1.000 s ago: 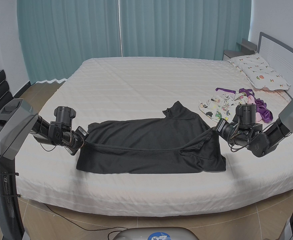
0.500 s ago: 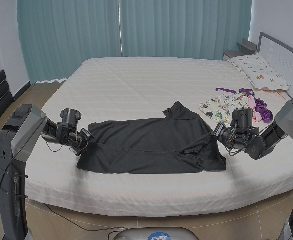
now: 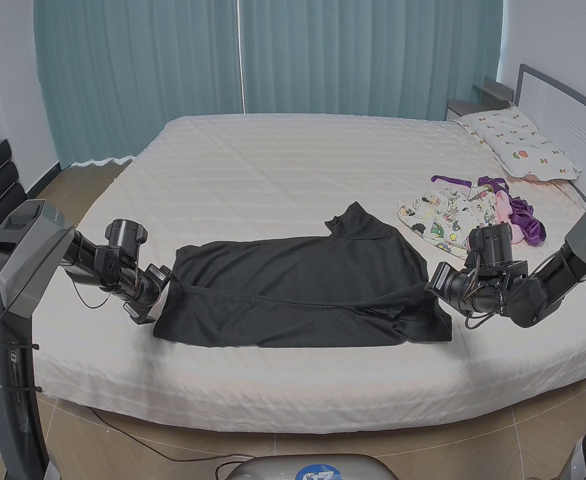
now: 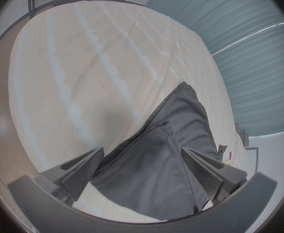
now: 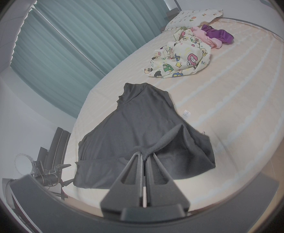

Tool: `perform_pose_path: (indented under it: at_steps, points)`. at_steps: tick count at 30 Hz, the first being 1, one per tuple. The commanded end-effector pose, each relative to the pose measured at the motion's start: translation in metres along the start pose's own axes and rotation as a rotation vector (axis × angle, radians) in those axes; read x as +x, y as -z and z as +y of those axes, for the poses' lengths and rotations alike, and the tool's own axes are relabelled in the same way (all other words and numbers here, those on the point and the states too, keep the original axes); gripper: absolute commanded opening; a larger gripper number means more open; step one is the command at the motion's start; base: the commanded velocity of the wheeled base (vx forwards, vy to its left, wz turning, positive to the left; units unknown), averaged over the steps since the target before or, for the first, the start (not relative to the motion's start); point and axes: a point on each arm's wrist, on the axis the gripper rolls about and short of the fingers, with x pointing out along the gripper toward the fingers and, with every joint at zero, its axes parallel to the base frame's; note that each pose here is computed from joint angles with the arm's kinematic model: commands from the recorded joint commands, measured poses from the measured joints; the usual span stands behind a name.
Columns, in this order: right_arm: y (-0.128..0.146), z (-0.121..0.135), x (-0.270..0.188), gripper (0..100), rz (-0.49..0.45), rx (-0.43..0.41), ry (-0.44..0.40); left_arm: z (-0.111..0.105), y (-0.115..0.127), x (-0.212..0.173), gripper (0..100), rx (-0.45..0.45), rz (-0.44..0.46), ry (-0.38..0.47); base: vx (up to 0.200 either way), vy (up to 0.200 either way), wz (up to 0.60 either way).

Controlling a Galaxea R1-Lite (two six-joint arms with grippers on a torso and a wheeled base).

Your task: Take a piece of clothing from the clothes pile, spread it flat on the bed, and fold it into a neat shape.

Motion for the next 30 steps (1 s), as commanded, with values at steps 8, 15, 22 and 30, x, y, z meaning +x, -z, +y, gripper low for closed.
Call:
perform_pose_path:
  at_steps: [8,15,22,30]
  points:
    - [0.028,-0.019,-0.019,100,0.126,-0.004,0.093,0.014,0.021,-0.049,100,-0.001,0.096,0.025,0.0,0.0,0.0]
    - [0.005,-0.021,-0.024,100,0.075,0.033,0.044,0.025,0.034,-0.065,100,-0.005,0.163,0.069,0.0,0.0,0.0]
    - [-0.011,-0.038,-0.015,100,-0.007,0.115,-0.029,0.035,0.038,-0.061,100,0.024,0.107,0.175,0.086,0.0,0.0]
    - [-0.003,-0.062,-0.003,100,0.022,0.187,-0.08,0.033,0.036,-0.065,100,0.023,0.099,0.191,0.2,0.0,0.0]
